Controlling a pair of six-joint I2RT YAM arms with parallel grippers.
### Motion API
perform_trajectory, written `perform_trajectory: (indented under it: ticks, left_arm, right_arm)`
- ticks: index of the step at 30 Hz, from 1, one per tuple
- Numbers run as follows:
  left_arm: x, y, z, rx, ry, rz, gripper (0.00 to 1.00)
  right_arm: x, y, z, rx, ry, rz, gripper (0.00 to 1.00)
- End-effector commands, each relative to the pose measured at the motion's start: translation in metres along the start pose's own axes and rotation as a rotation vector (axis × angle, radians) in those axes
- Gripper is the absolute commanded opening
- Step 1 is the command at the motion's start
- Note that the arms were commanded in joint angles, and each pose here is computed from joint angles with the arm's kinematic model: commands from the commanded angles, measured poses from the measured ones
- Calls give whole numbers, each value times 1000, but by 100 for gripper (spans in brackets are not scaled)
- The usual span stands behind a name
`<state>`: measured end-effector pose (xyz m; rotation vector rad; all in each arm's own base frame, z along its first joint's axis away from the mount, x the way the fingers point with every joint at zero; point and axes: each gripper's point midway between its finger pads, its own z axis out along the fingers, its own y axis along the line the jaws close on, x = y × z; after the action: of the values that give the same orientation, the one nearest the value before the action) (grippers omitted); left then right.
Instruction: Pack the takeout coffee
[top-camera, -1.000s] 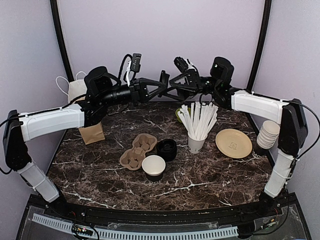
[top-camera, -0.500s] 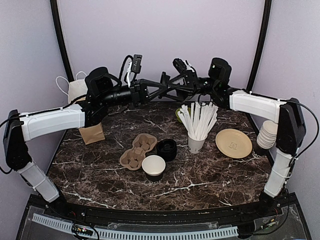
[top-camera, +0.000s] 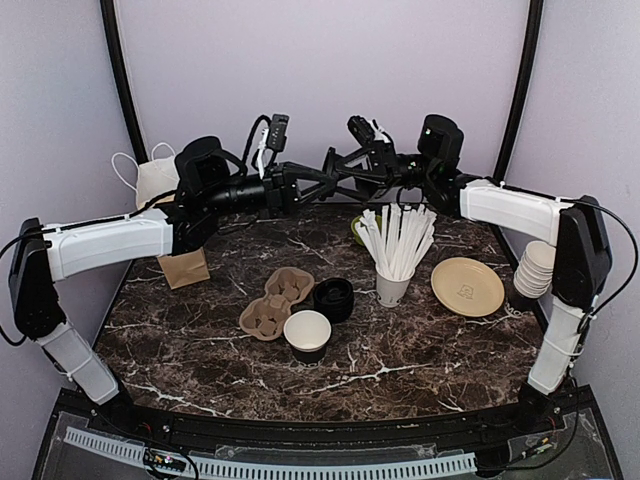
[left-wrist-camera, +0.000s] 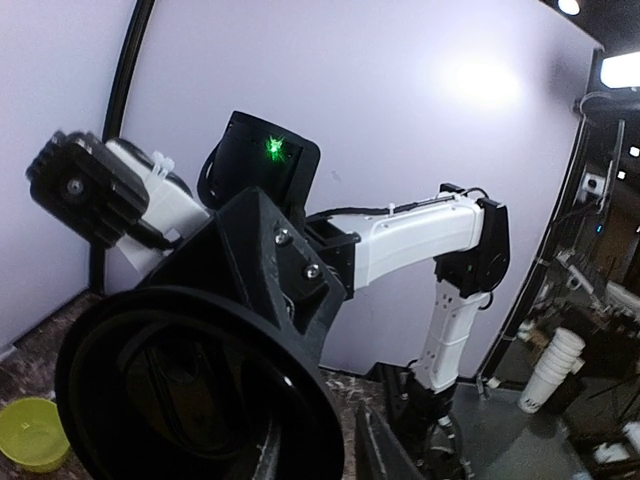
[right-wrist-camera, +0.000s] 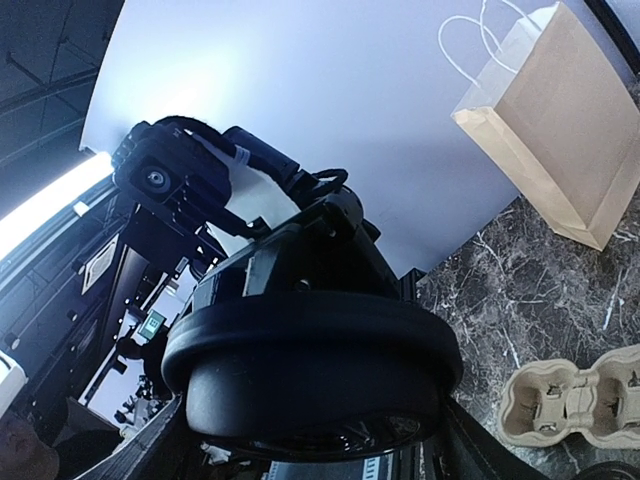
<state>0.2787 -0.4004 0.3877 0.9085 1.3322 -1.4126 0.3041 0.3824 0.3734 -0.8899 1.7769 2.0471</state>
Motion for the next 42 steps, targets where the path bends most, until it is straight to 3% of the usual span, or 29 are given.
perform_trajectory:
  ticks: [1, 6, 10, 18, 29, 37, 42]
  left_arm:
    - [2, 1, 0, -6, 28, -2, 33]
    - [3, 2, -20, -138, 84, 69, 52]
    - [12, 5, -51, -298, 167, 111, 61]
    - [112, 33, -127, -616, 510, -12, 61]
    - [231, 15, -162, -528, 702, -156, 59]
    - [277, 2, -152, -388, 801, -92, 59]
    - [280, 5, -143, -356, 766, -34, 59]
  right_arm:
    - [-8, 2, -2, 12, -12, -62, 68]
    - [-6, -6, -7, 89, 0, -115, 67]
    - [6, -20, -17, 250, 48, -190, 67]
    - [29, -22, -46, 511, 155, -421, 67]
    - [57, -9, -53, 597, 317, -547, 67]
    - [70, -9, -46, 577, 352, -556, 67]
    - [73, -12, -45, 582, 367, -552, 67]
